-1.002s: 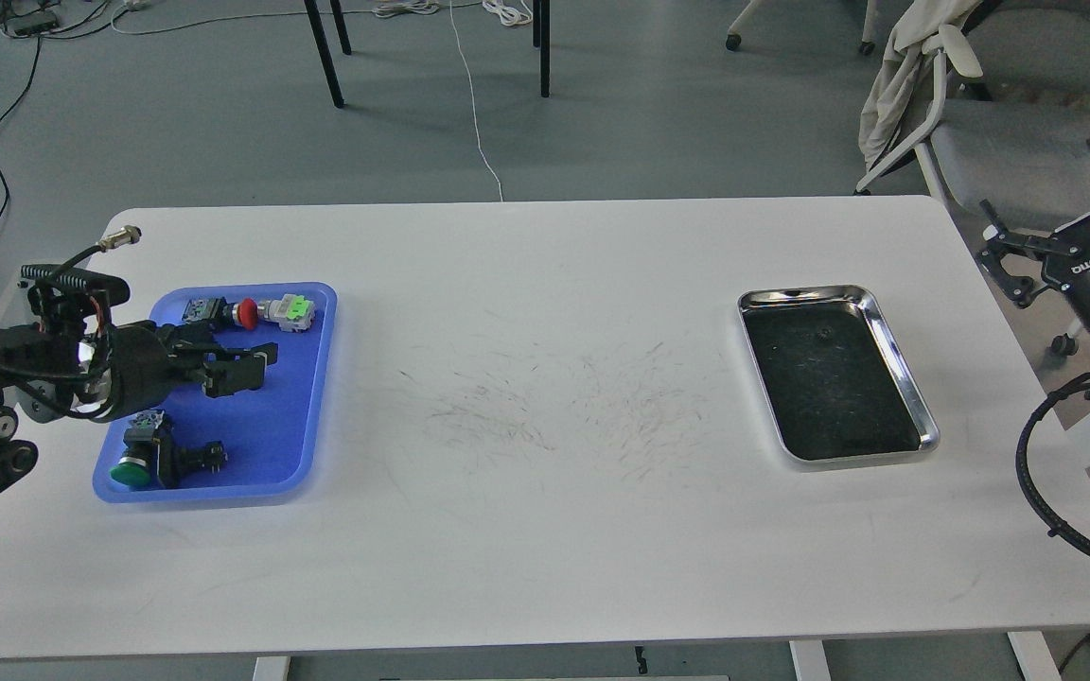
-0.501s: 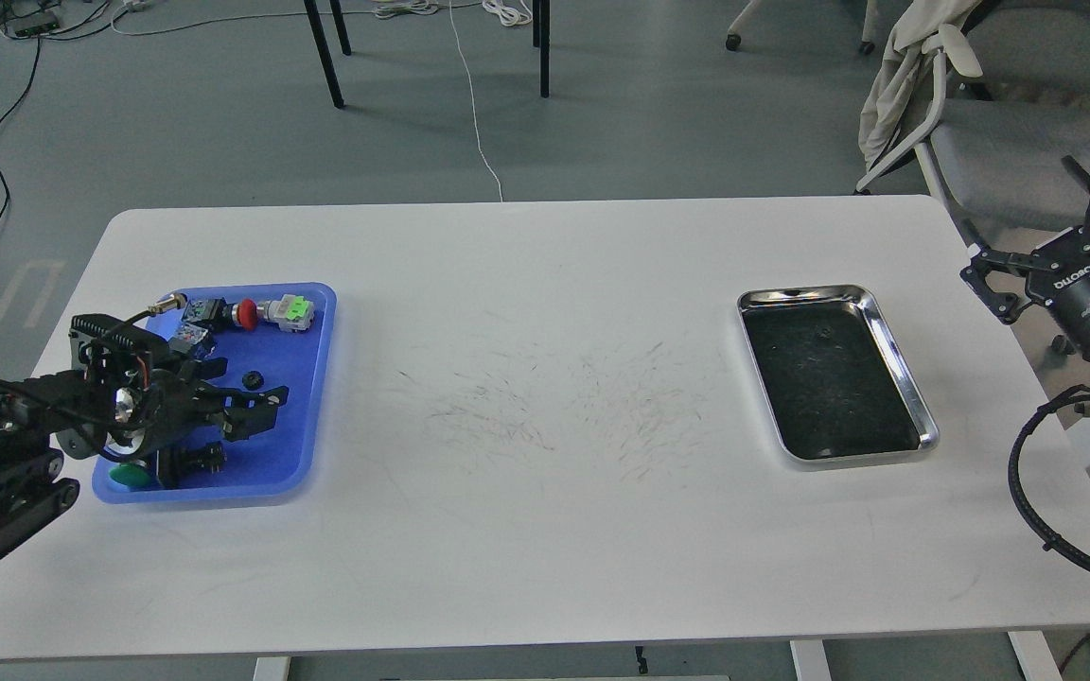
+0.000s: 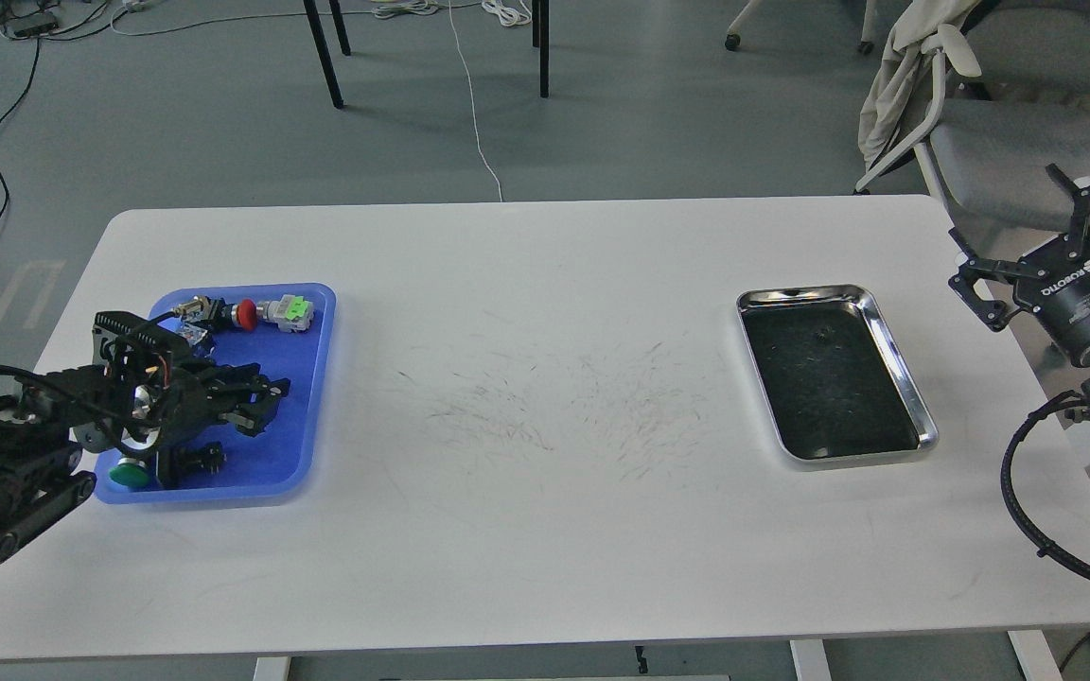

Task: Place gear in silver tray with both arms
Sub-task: 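Lower the left gripper into the blue tray and grasp another black gear, then lift the second gear and carry it to the table center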

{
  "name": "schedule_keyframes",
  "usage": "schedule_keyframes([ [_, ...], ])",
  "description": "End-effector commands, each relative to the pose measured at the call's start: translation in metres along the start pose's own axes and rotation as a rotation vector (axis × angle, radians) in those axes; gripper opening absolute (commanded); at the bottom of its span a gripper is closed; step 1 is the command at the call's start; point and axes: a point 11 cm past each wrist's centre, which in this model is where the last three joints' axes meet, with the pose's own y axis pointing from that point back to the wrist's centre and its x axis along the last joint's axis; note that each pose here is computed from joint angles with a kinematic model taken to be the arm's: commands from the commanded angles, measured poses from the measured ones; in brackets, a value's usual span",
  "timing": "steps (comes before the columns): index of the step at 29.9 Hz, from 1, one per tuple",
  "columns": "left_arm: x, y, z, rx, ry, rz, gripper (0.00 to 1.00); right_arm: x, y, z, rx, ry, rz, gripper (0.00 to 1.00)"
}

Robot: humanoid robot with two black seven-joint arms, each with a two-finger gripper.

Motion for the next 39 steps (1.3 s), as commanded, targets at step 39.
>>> schedule_keyframes([
  [39, 0.275, 0.009, 0.291, -0.486, -0.116, 0.379, 0.06, -0.003, -0.001, -0.014, 0.016, 0.021, -0.004, 0.96],
])
